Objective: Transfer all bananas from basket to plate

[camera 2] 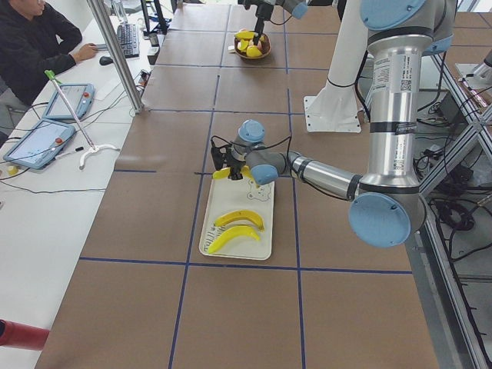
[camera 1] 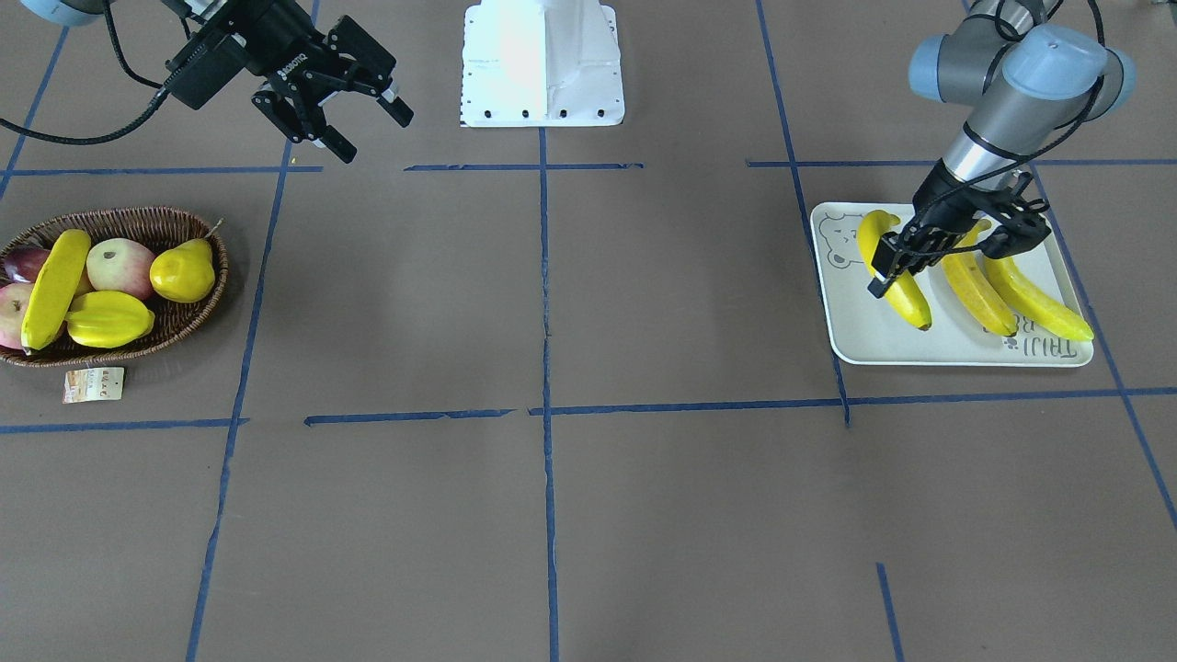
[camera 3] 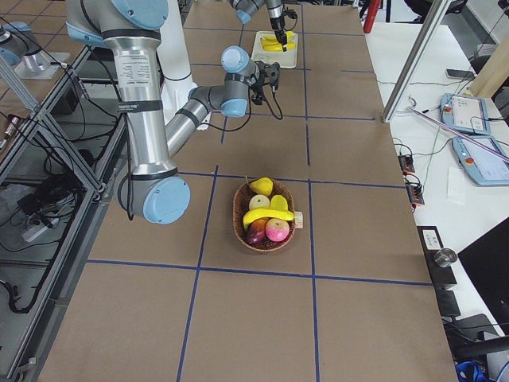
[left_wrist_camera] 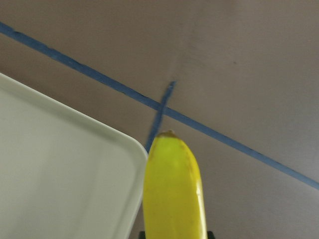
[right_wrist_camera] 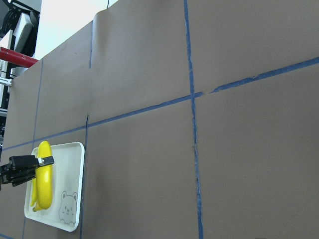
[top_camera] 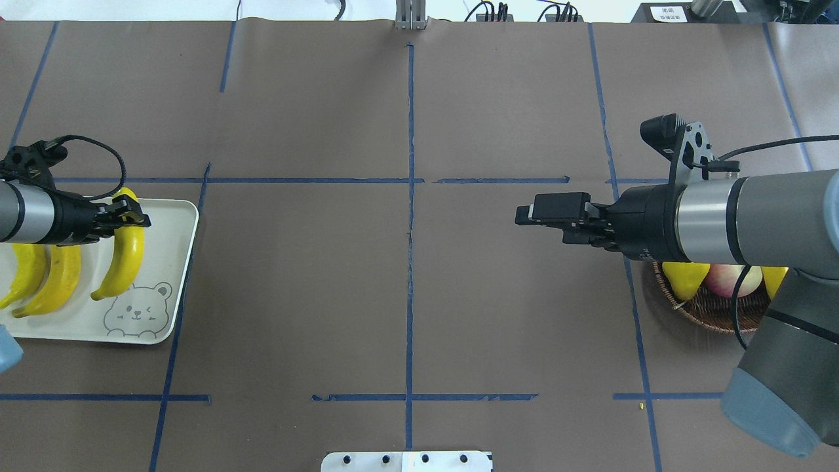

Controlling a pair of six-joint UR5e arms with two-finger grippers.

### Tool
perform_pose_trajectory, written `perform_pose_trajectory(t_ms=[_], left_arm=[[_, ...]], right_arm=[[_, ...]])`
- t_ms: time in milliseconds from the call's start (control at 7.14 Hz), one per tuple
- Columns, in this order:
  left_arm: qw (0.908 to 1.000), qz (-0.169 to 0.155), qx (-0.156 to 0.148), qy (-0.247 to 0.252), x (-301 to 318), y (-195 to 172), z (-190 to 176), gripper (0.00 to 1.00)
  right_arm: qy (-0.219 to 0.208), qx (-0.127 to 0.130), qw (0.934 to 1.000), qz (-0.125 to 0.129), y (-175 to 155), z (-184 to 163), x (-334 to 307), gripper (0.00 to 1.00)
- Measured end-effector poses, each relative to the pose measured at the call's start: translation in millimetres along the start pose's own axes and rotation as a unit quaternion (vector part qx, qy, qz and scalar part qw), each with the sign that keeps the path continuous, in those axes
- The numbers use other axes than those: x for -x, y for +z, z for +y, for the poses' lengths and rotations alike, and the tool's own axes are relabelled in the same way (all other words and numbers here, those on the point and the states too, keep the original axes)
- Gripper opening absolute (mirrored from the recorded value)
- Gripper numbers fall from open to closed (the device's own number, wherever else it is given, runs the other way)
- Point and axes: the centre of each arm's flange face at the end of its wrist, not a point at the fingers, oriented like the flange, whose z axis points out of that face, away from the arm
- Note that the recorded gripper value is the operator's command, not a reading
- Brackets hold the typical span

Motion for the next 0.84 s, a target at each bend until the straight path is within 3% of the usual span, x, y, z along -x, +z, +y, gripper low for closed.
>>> perform_pose_trajectory(t_ms=[140, 280, 420, 840], left_arm=[[0.9998, -0.017, -0.006, 0.009, 15, 7, -1, 0.01], [0.9994, -0.031, -0.009, 0.016, 25, 14, -3, 0.16], [0.9987, -0.043, -0.014, 0.026, 34, 21, -6, 0.97], [0.9948, -0.06, -0.015, 0.081, 54, 22, -9, 1.0]], right_arm=[[0.003, -0.005, 1.0, 0.005, -1, -5, -4, 1.0], [0.004, -0.008, 0.9999, 0.007, -2, -8, -7, 1.0], [0.005, -0.009, 0.9999, 0.009, -2, -9, -8, 1.0], [0.014, -0.014, 0.9996, 0.022, -10, -21, -23, 1.0]])
